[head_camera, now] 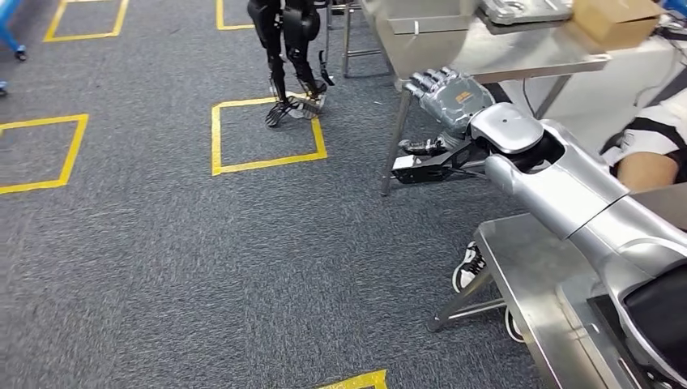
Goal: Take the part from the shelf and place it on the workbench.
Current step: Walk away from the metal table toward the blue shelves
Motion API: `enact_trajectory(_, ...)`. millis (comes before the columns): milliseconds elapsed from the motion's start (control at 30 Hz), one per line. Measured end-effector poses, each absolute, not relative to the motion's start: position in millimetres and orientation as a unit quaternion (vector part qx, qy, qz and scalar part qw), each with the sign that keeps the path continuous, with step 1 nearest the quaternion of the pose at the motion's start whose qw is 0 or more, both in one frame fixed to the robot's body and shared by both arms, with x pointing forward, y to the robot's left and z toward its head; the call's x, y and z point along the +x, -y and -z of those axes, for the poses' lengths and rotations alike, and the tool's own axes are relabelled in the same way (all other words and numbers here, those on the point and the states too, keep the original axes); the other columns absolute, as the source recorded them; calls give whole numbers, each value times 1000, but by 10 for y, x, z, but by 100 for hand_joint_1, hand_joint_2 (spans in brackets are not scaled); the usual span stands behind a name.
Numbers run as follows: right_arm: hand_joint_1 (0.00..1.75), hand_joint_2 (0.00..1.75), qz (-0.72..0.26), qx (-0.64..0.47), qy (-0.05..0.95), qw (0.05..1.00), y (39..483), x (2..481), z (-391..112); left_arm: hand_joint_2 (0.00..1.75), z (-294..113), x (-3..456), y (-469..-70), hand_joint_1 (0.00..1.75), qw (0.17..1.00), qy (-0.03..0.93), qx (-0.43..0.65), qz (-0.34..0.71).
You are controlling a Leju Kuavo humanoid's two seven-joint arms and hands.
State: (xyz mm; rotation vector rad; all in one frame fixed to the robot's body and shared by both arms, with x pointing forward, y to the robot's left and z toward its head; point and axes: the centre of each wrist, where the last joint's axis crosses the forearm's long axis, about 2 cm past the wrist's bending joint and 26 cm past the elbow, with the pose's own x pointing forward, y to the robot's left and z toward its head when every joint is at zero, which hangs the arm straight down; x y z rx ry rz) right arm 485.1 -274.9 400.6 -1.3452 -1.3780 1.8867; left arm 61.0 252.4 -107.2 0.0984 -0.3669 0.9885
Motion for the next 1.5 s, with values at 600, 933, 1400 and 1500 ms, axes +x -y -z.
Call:
enact_trajectory(600,0,0,-684,-477,509,214,2572,4860,-3968,0,1075,588,-2534,0,863,173,49,-473)
enact_trajectory(933,0,0,-686,-479,506,210,2531,4864,-3936,0,1073,615,-2560,0,859,175,52,-477)
enact_trajectory(1400,0,0,-690,-472,508,209,2485,4862,-3920,0,1078,583,-2563,0,862,160,54,-479)
enact_trajectory(1500,0,0,-694,-467,506,211,2486,4859,-3869,0,1079,581,-2570,0,862,159,54,-478)
